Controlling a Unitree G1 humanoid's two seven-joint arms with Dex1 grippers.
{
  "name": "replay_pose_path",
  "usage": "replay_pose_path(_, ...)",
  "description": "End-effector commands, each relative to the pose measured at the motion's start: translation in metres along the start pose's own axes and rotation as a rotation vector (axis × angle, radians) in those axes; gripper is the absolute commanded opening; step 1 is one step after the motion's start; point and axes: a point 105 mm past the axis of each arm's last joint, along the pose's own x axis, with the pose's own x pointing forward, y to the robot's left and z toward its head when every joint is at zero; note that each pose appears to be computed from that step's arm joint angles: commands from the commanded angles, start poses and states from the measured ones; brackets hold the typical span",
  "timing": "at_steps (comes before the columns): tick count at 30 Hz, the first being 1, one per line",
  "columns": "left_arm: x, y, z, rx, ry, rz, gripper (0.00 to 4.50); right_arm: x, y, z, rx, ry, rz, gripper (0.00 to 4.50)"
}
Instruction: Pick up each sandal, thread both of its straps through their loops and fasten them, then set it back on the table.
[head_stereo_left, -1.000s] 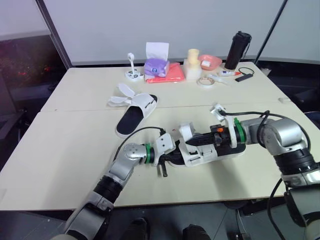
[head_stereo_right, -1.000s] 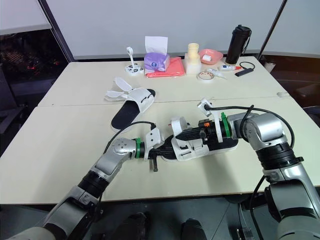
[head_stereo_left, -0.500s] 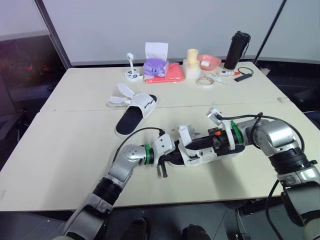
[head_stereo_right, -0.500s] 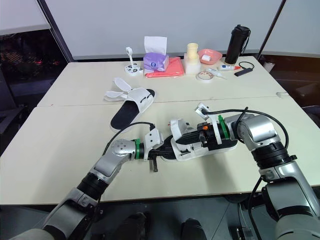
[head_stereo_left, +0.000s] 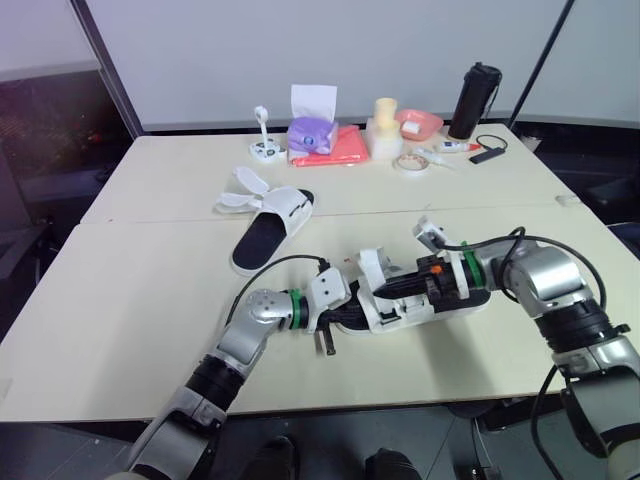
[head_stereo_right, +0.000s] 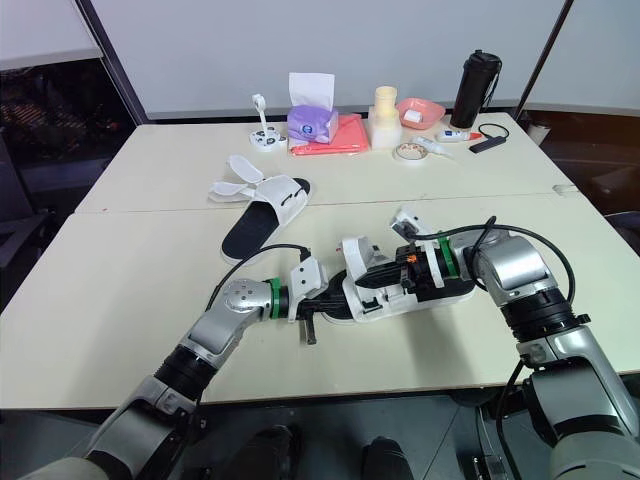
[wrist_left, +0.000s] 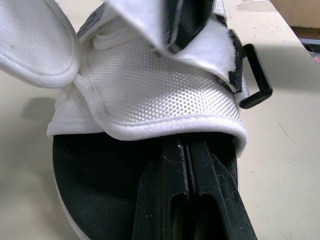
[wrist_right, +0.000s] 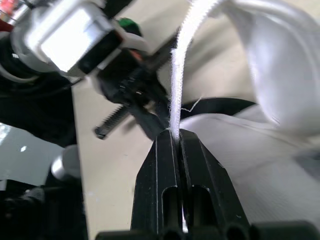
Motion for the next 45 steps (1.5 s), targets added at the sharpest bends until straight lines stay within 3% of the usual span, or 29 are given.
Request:
replay_pose_path(1, -0.004, -0.001, -0.029, -0.062, 0.106, 0.024, 0.00, 0.001, -0.002, -0.004, -0.006, 0.018, 0.003, 0.06)
replay_pose_path(20, -0.004, -0.002, -0.028, -0.059, 0.103, 0.023, 0.00, 0.006, 0.009, -0.007, -0.263, 0.103, 0.034, 0.06)
replay_pose_path(36, -0.004, -0.001, -0.028, -0.056, 0.101, 0.026, 0.00, 0.007, 0.016, -0.038, -0.361, 0.262, 0.030, 0.06)
replay_pose_path(40, -0.004, -0.001, -0.027, -0.056, 0.098, 0.025, 0.00, 0.003, 0.020, -0.033, -0.375, 0.249, 0.017, 1.38)
replay_pose_path(45, -0.003, -0.001, -0.026, -0.054, 0.096, 0.024, 0.00, -0.009, 0.028, -0.025, -0.419, 0.258, -0.007, 3.93)
